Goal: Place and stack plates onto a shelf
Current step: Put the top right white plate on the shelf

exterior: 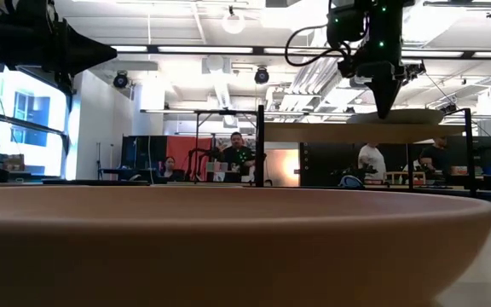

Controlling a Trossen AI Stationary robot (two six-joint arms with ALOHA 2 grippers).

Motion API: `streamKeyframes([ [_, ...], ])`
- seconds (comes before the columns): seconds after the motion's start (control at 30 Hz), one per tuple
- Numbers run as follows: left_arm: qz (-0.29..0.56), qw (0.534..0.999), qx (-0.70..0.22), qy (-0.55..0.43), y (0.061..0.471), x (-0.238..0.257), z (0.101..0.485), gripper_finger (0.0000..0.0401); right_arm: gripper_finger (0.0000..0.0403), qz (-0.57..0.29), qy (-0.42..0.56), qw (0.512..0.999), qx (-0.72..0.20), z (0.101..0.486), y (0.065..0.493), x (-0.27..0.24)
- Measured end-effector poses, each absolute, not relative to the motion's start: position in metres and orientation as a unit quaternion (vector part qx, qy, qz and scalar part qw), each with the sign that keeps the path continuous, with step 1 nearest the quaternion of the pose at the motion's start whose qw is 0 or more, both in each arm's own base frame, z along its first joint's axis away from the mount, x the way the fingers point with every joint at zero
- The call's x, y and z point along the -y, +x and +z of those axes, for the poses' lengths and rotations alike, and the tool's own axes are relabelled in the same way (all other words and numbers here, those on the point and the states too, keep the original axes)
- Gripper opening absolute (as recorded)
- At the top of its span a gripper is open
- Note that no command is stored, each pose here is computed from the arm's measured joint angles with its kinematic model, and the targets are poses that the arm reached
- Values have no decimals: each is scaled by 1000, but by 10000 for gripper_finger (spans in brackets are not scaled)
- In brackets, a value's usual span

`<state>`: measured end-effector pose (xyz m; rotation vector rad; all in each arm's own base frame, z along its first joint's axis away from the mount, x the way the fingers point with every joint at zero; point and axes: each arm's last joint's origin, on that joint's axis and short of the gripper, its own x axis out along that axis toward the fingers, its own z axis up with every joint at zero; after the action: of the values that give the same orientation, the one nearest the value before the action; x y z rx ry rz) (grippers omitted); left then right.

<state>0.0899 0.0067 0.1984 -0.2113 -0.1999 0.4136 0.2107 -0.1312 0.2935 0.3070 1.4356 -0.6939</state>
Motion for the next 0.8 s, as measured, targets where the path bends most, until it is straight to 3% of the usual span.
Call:
streamKeyframes([
  [0.2,205,968,99,-105,90,-7,198,0,35,-301,144,690,-643,293,210,132],
  [0.43,205,968,99,-104,90,-7,198,0,46,-300,150,689,-643,293,209,133],
  [0.8,227,963,100,-106,89,-8,198,0,107,-304,126,687,-648,297,208,134],
])
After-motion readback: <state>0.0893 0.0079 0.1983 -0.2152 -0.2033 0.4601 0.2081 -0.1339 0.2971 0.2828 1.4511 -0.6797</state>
